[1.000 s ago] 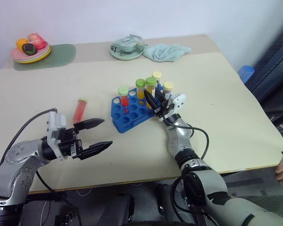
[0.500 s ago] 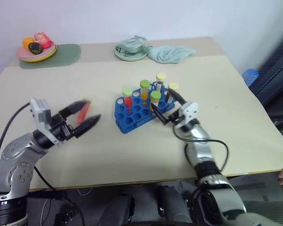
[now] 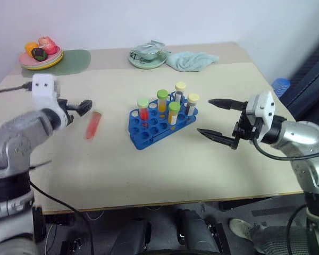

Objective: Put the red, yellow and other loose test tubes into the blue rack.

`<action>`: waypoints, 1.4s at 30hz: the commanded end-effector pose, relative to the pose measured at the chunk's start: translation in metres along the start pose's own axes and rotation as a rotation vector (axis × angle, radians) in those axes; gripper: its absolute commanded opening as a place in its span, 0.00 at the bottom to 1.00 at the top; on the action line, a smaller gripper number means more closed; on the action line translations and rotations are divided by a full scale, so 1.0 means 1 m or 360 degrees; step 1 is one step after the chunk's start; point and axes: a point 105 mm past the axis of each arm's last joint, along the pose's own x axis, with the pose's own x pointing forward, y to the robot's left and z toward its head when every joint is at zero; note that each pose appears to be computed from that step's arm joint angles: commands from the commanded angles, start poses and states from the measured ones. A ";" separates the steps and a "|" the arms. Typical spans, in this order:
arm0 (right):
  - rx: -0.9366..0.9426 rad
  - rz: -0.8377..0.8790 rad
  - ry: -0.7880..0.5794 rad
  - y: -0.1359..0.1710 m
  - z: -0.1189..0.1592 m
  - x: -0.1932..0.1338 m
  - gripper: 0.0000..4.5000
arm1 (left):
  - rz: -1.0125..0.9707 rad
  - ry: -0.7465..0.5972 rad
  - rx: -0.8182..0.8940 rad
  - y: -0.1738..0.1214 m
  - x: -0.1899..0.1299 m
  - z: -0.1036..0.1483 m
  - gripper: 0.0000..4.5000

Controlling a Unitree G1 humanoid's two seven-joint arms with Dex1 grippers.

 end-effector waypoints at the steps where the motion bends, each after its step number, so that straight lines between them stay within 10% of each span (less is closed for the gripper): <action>1: -0.0053 0.0137 -0.0005 0.004 0.016 0.009 0.99 | 0.0115 0.0307 -0.0107 0.005 0.014 0.000 1.00; 24: 0.0098 0.0210 0.0071 0.008 0.013 0.024 0.99 | 0.0292 0.0768 -0.0087 0.006 0.075 -0.029 1.00; 27: 0.0103 0.0209 0.0087 0.010 0.009 0.021 1.00 | 0.0283 0.0780 -0.0074 0.004 0.078 -0.032 0.83; 33: 0.0104 0.0202 0.0107 0.011 0.001 0.016 1.00 | 0.0296 0.0813 -0.0092 0.007 0.075 -0.036 0.19; 42: 0.0105 0.0231 0.0104 0.017 -0.001 0.021 1.00 | 0.0109 0.0790 -0.0218 0.008 0.041 -0.023 0.18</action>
